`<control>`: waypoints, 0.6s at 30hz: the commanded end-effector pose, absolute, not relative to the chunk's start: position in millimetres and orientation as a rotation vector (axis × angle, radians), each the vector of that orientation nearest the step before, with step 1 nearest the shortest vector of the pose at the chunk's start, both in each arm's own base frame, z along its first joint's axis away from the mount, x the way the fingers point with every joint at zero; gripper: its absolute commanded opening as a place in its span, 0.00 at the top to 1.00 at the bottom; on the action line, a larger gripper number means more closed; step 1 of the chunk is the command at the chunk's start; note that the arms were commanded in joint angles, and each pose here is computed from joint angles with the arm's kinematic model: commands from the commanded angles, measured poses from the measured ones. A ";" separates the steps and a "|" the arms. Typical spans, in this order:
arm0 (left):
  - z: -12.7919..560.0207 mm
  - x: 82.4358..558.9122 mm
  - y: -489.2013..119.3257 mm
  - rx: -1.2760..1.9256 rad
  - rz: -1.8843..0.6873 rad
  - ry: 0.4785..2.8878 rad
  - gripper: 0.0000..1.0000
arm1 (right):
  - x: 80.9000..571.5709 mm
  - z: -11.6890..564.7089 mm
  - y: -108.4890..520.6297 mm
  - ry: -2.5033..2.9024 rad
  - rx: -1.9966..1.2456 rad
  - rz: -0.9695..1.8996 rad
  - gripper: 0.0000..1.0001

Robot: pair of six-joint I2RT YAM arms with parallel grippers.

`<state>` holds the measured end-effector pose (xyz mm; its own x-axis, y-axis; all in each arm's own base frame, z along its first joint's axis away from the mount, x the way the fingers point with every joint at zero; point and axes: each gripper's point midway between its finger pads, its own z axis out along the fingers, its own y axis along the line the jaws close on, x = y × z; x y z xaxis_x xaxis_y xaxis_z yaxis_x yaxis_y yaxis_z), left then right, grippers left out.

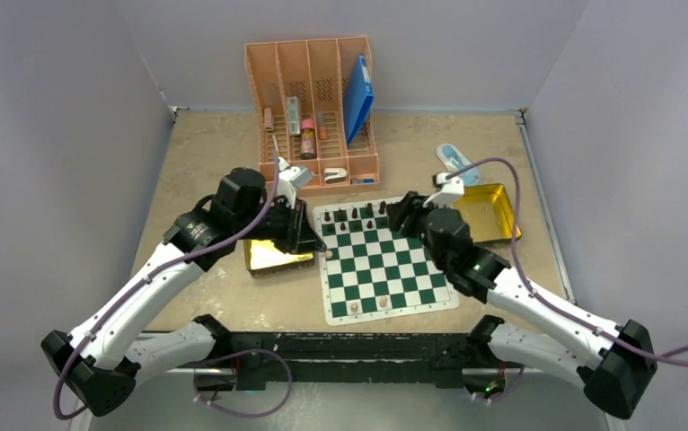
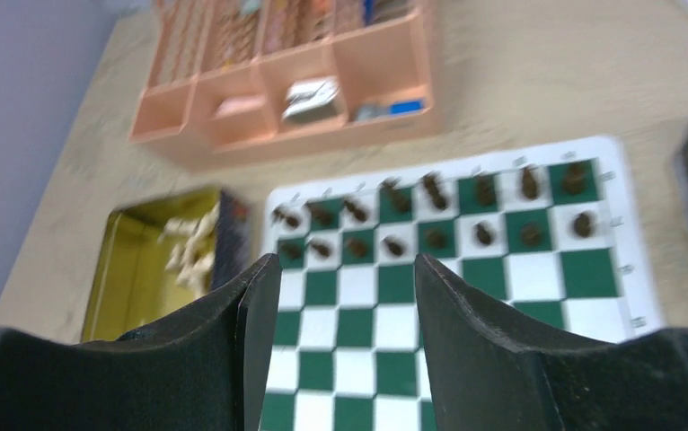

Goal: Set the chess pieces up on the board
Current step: Place the chess piece on the chessboard.

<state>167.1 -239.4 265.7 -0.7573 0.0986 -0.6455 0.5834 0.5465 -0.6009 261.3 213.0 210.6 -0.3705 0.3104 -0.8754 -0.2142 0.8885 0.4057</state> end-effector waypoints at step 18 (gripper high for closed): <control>181.1 129.1 -361.4 0.878 -0.654 2.184 0.99 | 346.7 228.5 85.6 1.781 0.305 0.570 0.42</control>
